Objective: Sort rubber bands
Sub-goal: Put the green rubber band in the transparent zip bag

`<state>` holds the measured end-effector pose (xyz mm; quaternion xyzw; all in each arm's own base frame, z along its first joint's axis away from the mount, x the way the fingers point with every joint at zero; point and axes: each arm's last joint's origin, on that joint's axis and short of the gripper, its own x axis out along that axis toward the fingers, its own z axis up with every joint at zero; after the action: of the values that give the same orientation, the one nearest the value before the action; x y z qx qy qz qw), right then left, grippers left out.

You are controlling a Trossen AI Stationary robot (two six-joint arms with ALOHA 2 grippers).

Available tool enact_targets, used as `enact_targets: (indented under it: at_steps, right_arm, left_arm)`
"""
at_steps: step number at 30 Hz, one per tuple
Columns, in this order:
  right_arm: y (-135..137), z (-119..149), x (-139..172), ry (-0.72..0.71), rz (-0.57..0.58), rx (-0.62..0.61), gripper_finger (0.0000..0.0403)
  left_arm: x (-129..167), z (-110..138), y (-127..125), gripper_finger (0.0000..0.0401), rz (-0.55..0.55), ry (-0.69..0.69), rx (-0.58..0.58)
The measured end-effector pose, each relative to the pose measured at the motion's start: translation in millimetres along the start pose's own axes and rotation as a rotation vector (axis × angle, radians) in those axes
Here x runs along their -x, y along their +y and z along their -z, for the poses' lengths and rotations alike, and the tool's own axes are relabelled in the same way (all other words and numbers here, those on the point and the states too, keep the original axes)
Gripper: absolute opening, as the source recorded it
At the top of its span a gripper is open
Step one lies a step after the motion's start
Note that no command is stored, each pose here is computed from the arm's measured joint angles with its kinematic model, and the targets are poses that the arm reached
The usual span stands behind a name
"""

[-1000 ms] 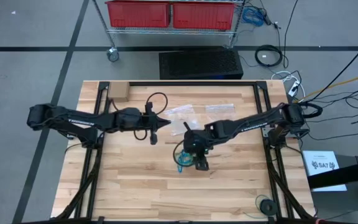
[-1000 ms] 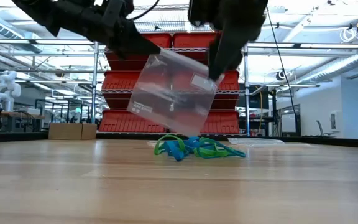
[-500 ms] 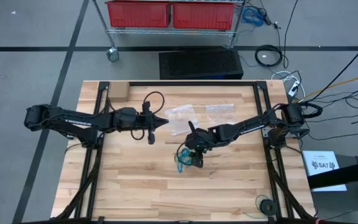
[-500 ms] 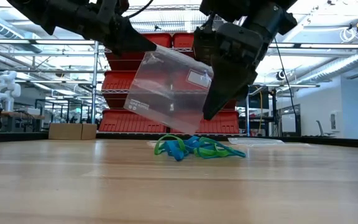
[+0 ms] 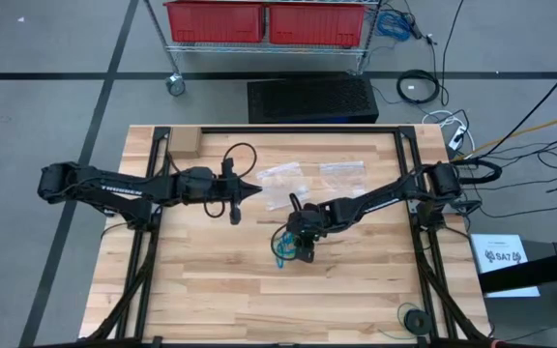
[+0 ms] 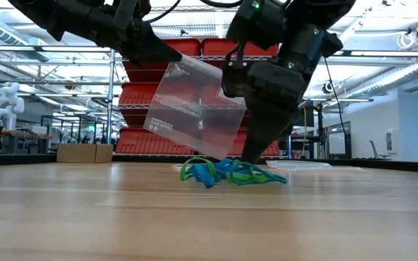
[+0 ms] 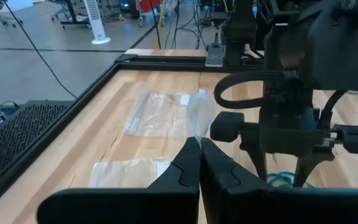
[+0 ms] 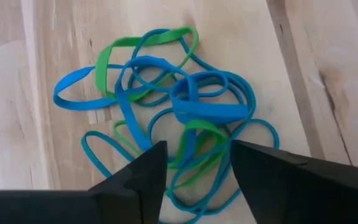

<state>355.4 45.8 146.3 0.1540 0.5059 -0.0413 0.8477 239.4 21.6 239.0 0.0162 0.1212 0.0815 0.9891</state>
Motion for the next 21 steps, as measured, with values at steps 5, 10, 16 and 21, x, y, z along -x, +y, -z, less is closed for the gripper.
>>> enact_targets:
  at_steps: [5,10,16,21]
  right_arm:
    - [0,-1,0,-0.005,-0.005,-0.011,0.0113]
    - [1,0,0,-0.003,-0.010,-0.009,0.0034]
    - [4,1,3,-0.002,-0.015,0.003,0.0007]
    - [8,-4,20,-0.043,-0.035,0.006,0.0002]
  left_arm:
    - [0,0,0,0.0000,0.000,0.001,0.000]
    - [0,0,0,0.0000,0.000,0.001,0.000]
    - [0,0,0,0.0000,0.000,0.002,0.001]
    - [0,0,0,0.0000,0.000,0.003,0.001]
